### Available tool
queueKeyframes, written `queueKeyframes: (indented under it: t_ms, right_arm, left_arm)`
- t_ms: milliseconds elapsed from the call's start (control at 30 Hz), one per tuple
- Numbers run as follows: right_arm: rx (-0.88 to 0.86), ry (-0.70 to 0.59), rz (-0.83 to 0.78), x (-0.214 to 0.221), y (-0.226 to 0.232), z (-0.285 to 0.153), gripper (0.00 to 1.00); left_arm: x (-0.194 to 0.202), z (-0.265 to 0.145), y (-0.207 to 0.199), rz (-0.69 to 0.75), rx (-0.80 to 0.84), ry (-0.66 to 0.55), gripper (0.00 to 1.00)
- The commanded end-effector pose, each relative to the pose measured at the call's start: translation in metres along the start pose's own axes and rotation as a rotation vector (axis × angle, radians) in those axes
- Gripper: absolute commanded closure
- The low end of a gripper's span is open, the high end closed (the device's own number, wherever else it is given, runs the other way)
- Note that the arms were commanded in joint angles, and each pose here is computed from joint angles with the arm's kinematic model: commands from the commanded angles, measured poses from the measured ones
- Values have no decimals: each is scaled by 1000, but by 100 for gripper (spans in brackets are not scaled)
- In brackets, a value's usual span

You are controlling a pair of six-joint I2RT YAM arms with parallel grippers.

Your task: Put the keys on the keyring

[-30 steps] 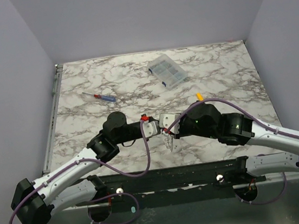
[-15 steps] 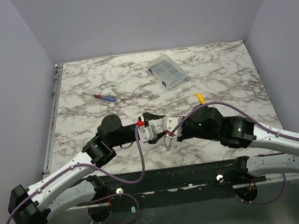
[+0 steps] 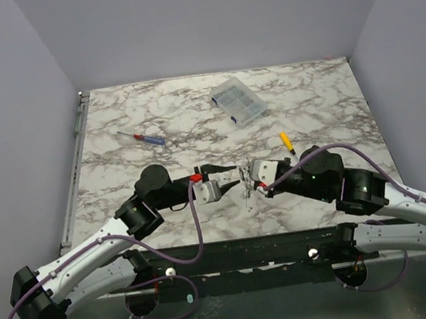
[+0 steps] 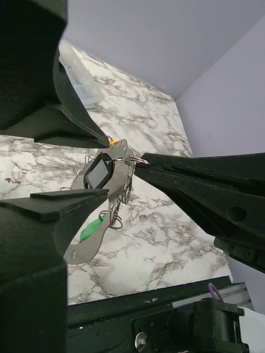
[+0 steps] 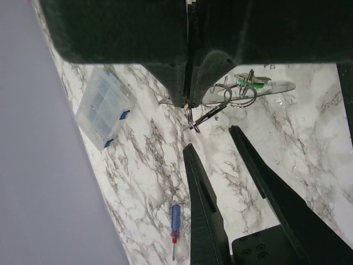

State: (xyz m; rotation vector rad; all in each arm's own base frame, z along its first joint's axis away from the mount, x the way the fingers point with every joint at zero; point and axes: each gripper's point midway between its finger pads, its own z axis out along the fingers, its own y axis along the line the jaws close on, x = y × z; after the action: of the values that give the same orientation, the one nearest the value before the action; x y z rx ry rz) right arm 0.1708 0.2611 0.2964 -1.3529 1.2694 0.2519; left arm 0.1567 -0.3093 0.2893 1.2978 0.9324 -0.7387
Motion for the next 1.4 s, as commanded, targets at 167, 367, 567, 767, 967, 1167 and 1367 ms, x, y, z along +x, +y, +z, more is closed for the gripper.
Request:
queueKeyframes:
  t_ms: [167, 367, 567, 767, 967, 1167, 1367]
  right_arm:
    - [-1, -41, -6, -9, 0, 3, 99]
    - [-10, -41, -4, -9, 1, 5, 99]
    - [-20, -56, -1, -13, 2, 5, 99]
    - [-28, -69, 2, -17, 3, 5, 99]
    - [-35, -83, 6, -21, 3, 5, 99]
    - [-27, -93, 10, -22, 2, 4, 99]
    - [18, -119, 23, -26, -6, 0, 99]
  left_arm:
    - [-4, 4, 0, 7, 1, -35, 68]
    - [-1, 6, -1, 0, 8, -30, 69]
    - [3, 6, 1, -3, -6, -18, 69]
    - [5, 7, 2, -5, -15, -12, 81]
    - [5, 7, 2, -3, -15, -11, 82]
    - [5, 6, 2, -2, -15, -10, 97]
    - [4, 6, 1, -5, -11, -14, 100]
